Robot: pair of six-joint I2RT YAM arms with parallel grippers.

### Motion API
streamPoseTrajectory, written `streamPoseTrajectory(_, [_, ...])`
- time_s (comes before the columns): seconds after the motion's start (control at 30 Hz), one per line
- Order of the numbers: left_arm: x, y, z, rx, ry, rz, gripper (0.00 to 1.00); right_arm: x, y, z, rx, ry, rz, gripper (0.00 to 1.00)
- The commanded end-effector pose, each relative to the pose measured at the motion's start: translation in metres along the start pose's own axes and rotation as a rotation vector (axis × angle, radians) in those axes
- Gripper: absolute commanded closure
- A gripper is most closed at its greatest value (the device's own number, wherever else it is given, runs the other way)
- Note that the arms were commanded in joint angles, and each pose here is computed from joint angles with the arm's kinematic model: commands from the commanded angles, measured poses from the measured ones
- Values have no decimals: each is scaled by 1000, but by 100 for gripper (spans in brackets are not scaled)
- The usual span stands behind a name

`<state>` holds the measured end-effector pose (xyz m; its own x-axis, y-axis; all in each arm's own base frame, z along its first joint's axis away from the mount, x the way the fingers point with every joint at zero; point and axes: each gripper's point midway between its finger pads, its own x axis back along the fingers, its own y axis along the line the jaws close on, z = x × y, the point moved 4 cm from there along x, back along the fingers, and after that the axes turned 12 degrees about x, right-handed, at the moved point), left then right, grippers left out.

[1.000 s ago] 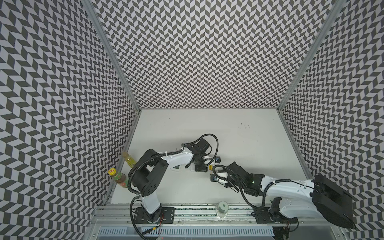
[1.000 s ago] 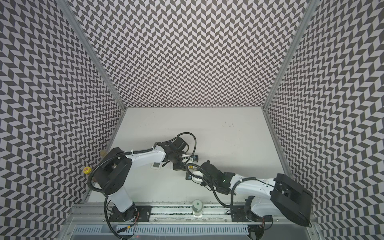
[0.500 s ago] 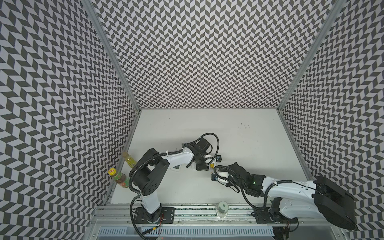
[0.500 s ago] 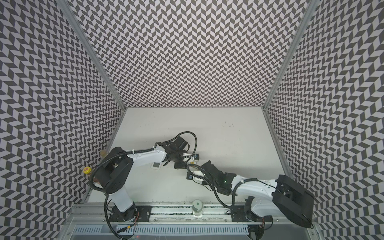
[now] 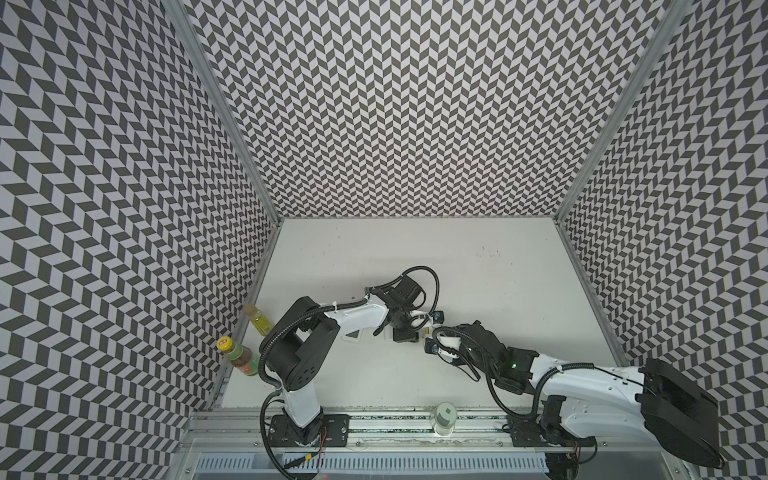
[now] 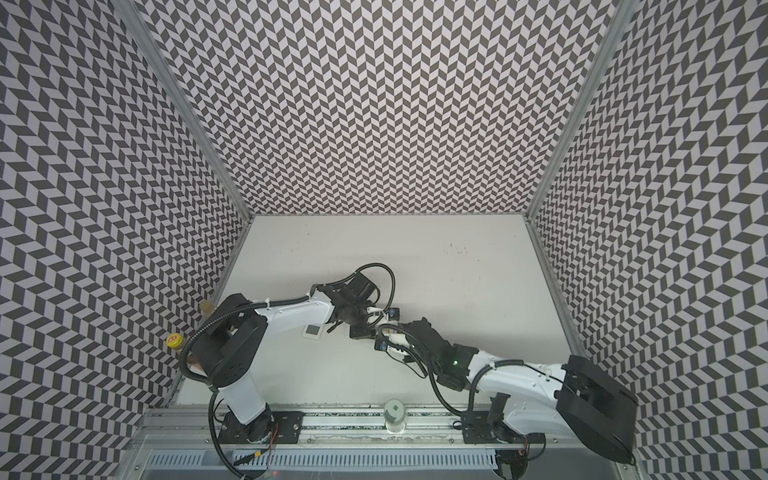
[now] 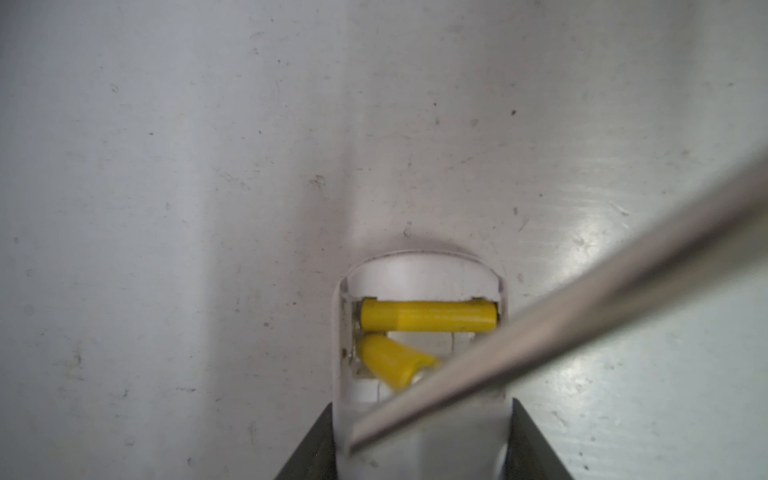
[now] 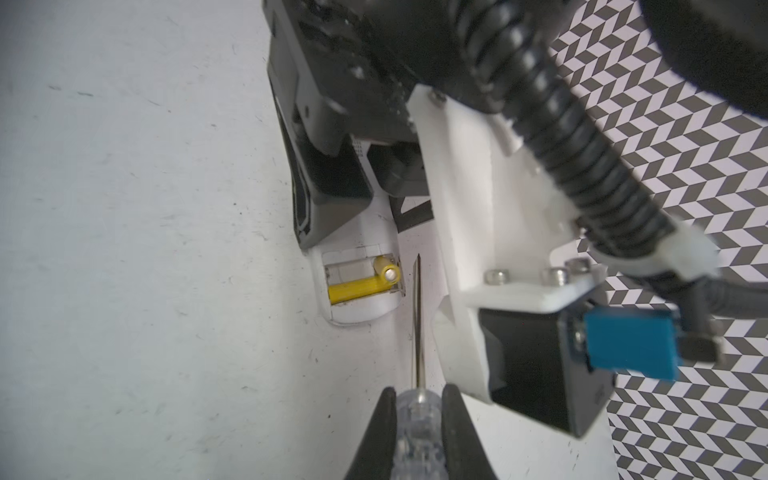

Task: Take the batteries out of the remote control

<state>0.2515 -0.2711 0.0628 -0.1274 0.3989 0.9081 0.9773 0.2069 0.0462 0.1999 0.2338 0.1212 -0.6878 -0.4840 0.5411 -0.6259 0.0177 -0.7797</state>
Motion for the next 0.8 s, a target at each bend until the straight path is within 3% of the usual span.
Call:
streamPoseTrajectory(0.0, [-9, -28, 7, -34, 41, 132, 71, 3, -22, -3, -34, -2, 100, 100])
streamPoseTrajectory(0.4, [-7, -27, 5, -28, 36, 121, 62, 9, -24, 2, -68, 17, 98, 100])
streamPoseTrajectory(0.63, [-5, -5, -6, 9, 9, 7, 78, 20, -15, 3, -113, -15, 29, 100])
streamPoseTrajectory(0.77, [-2, 18, -21, 24, -36, -131, 79, 30, -21, 1, -219, -84, 52, 100])
